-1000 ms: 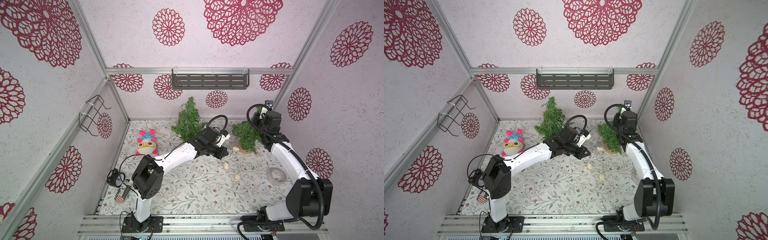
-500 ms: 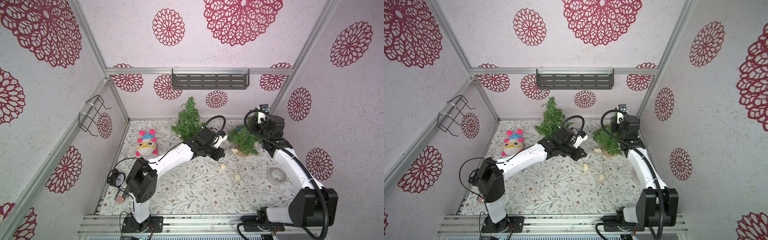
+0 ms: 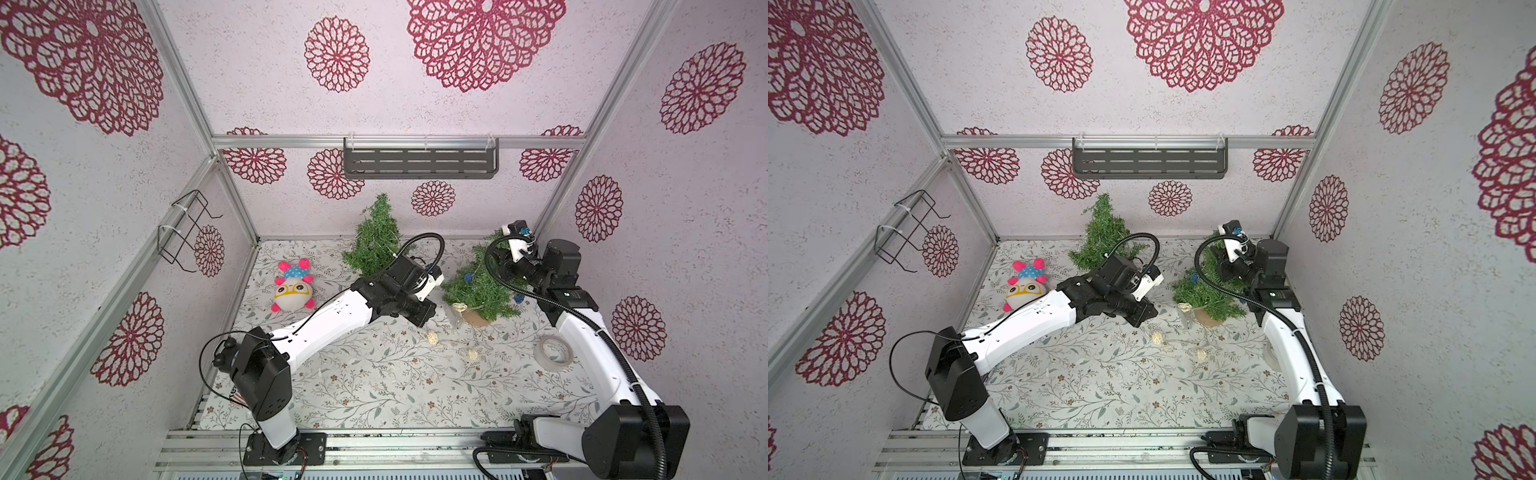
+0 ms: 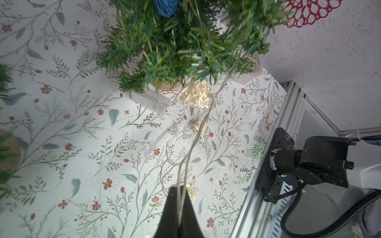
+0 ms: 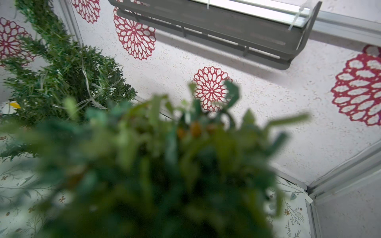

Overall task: Wrap string light around the christmas tree
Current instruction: Wrap the light string around the Christmas tree.

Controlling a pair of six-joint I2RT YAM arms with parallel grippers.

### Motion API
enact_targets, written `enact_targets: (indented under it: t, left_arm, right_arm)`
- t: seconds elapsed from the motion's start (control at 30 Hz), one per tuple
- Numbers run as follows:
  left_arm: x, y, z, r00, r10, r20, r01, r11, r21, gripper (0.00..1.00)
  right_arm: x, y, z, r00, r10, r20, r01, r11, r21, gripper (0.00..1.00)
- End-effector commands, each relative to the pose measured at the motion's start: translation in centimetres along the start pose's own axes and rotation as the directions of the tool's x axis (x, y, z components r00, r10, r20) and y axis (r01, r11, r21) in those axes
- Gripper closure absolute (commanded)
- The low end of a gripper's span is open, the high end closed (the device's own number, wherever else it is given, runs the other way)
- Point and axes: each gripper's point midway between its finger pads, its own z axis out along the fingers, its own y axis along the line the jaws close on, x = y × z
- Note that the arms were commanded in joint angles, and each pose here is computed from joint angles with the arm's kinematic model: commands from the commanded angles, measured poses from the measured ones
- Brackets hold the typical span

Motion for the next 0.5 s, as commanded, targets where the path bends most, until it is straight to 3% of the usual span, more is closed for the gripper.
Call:
enact_targets:
  t: [0.0, 0.17, 0.4, 0.47]
  left_arm:
    - [-1.8, 1.5, -1.4, 0.998, 0.063, 0.027, -0.061, 0.995, -0.079, 1.0]
    - [-3.8, 1.8, -1.0, 0.994, 0.103, 0.041, -0.098, 0.99, -0.098, 1.0]
    - [-5.2, 2.3, -2.0, 0.993, 0.109, 0.048, -0.103, 0.988, -0.117, 1.0]
    - [-5.5, 1.9, -2.4, 0.993, 0.104, 0.06, -0.097, 0.99, -0.099, 1.0]
  right_arm:
    - [-2.5, 1.6, -1.1, 0.994, -0.047, 0.103, 0.054, 0.996, -0.068, 0.99]
    - [-3.5, 1.3, -1.5, 0.992, -0.024, 0.127, 0.03, 0.998, -0.048, 0.84]
    - [-4.1, 0.8, -2.3, 0.986, 0.065, 0.157, -0.063, 0.998, -0.014, 0.48]
    - [-4.4, 0.4, -2.8, 0.983, 0.091, 0.16, -0.094, 0.995, 0.016, 0.42]
